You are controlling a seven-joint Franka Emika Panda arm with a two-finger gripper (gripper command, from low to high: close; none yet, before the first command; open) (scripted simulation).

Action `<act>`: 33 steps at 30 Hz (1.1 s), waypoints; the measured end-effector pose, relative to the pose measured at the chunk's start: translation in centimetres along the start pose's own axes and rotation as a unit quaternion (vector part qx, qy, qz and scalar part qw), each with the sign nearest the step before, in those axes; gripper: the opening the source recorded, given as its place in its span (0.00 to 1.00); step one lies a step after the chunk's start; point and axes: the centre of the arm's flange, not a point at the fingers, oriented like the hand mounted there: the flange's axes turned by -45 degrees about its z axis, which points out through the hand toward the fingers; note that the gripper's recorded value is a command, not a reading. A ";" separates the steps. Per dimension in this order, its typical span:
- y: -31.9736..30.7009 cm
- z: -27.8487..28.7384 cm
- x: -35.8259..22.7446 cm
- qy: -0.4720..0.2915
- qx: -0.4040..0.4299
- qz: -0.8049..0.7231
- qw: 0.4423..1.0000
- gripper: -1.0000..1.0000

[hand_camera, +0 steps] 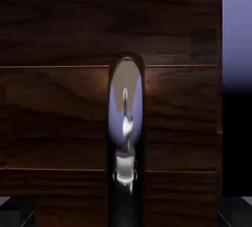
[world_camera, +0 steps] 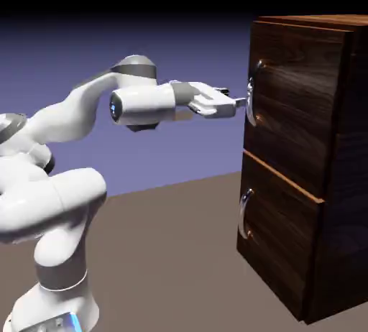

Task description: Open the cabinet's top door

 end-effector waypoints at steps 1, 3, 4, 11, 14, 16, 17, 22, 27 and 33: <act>-0.1 1.3 0.1 0.000 0.000 0.001 1.000 0.50; -0.1 1.4 0.1 0.000 0.000 0.001 1.000 0.00; -0.1 1.4 0.1 0.000 0.000 0.001 1.000 0.00; -3.4 -3.1 0.1 0.000 -0.100 0.001 0.995 0.00; -5.0 -4.6 0.1 0.000 -0.138 0.001 0.990 0.00; -6.0 -5.5 0.1 0.000 -0.163 0.001 0.987 0.00; -6.5 -6.0 0.1 0.000 -0.175 0.001 0.985 0.00; -9.2 -7.9 0.1 0.000 -0.232 0.001 0.973 0.00; -12.1 -9.4 0.1 0.000 -0.289 0.001 0.957 0.00; -16.0 -10.9 0.1 0.000 -0.359 0.001 0.933 0.00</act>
